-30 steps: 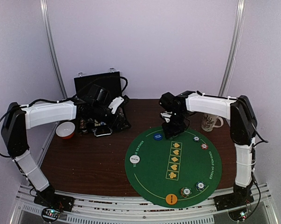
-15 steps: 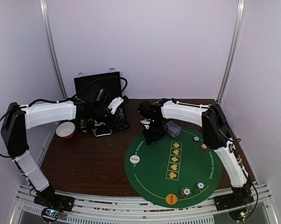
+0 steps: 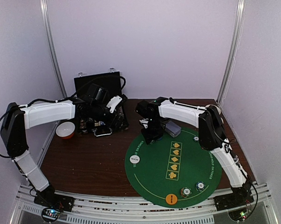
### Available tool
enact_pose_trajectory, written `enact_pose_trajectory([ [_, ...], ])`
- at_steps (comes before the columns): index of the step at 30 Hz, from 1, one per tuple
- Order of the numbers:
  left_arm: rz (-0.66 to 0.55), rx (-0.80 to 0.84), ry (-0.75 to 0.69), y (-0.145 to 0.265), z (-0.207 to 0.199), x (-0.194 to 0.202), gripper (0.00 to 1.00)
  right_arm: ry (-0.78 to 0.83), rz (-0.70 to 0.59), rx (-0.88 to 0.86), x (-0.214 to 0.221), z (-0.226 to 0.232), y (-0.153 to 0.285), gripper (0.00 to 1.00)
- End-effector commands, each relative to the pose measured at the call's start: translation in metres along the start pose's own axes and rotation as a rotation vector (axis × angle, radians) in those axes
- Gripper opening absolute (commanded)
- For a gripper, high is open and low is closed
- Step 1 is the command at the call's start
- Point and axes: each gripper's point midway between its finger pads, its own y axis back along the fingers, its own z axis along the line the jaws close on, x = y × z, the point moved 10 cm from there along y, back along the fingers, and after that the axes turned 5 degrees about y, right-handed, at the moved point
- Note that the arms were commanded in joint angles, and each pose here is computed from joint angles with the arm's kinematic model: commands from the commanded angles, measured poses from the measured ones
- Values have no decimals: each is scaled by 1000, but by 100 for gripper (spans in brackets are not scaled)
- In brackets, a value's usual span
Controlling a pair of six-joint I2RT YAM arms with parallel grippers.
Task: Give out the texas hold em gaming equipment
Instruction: Place the poker chips pile in the small blind area, then pick up the pile of poker chips from the poker table mat.
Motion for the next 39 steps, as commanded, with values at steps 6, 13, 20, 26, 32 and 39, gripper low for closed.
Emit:
enact_pose_trajectory([
  [6, -71, -12, -15, 16, 0, -19, 88, -1, -65, 3, -8, 6, 4, 55],
  [13, -72, -6, -16, 16, -1, -19, 88, 2, -143, -42, -7, 8, 55, 66],
  [20, -80, 0, -20, 19, -2, -20, 88, -39, -219, 19, 30, -19, 133, 78],
  [26, -83, 3, -21, 20, -2, -21, 88, -255, -76, 122, 117, -105, 120, 99],
  [32, -79, 6, -19, 18, -2, -20, 88, -426, 53, 177, 167, -180, 85, 100],
  [39, -69, -6, -20, 15, 0, -18, 88, -465, 112, 90, 174, -210, 46, 84],
])
